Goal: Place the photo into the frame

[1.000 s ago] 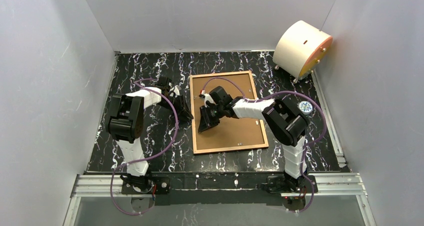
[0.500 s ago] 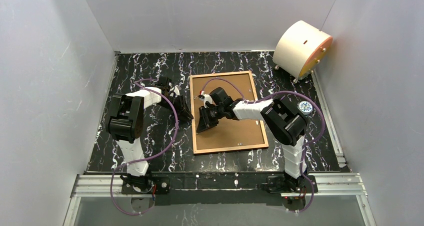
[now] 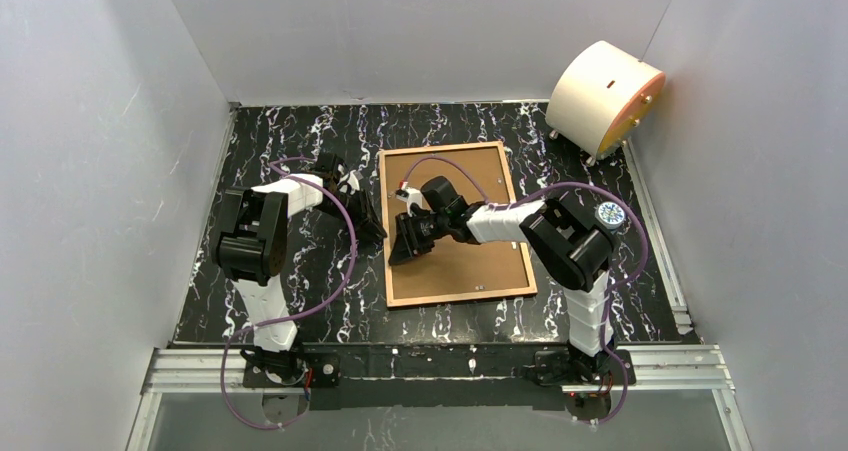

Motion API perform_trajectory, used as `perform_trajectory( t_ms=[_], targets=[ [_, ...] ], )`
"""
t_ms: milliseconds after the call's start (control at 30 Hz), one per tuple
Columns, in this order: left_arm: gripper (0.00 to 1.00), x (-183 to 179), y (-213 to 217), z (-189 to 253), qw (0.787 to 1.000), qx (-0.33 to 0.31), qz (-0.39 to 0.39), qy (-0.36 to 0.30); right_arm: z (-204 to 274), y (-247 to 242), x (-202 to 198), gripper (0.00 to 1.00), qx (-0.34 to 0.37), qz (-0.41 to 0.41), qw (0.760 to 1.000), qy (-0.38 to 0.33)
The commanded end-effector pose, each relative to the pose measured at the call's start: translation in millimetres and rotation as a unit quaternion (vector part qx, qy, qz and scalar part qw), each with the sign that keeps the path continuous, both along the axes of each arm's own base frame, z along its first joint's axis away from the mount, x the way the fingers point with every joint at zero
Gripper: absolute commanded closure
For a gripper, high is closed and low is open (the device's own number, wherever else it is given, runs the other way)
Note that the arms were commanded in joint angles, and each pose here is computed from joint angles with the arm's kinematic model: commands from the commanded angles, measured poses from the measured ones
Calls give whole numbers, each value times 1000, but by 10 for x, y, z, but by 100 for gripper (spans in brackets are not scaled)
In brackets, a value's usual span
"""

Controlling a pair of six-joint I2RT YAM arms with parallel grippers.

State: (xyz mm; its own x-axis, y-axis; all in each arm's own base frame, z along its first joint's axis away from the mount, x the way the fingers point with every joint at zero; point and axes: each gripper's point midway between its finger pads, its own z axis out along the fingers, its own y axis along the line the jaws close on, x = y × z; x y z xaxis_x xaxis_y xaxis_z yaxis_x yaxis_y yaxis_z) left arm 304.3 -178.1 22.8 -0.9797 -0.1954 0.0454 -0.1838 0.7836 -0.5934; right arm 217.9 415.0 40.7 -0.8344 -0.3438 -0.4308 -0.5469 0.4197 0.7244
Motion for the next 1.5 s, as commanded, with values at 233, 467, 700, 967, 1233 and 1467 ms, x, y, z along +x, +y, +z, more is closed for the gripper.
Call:
perform_trajectory(
  t_ms=[233,467,700,967,1233,1467],
  targets=[
    [71,-243,179,-274,996,66,5,51,-127,-176,-33,53,-31,-25,998,-47],
    [65,-42,119,-153,998,56,16,31,638,-261,191,40,41,-89,986,-137],
    [61,96,77,-124,998,50,17,21,863,-347,644,38,45,-159,979,-118],
    [57,255,39,-141,999,43,16,-1,795,-209,1309,51,7,-208,974,-87],
    [65,253,83,-262,998,58,17,0,470,7,1652,55,-22,-230,971,-54],
    [71,211,81,-293,998,55,8,4,185,102,1695,55,-35,-223,974,-26]
  ],
)
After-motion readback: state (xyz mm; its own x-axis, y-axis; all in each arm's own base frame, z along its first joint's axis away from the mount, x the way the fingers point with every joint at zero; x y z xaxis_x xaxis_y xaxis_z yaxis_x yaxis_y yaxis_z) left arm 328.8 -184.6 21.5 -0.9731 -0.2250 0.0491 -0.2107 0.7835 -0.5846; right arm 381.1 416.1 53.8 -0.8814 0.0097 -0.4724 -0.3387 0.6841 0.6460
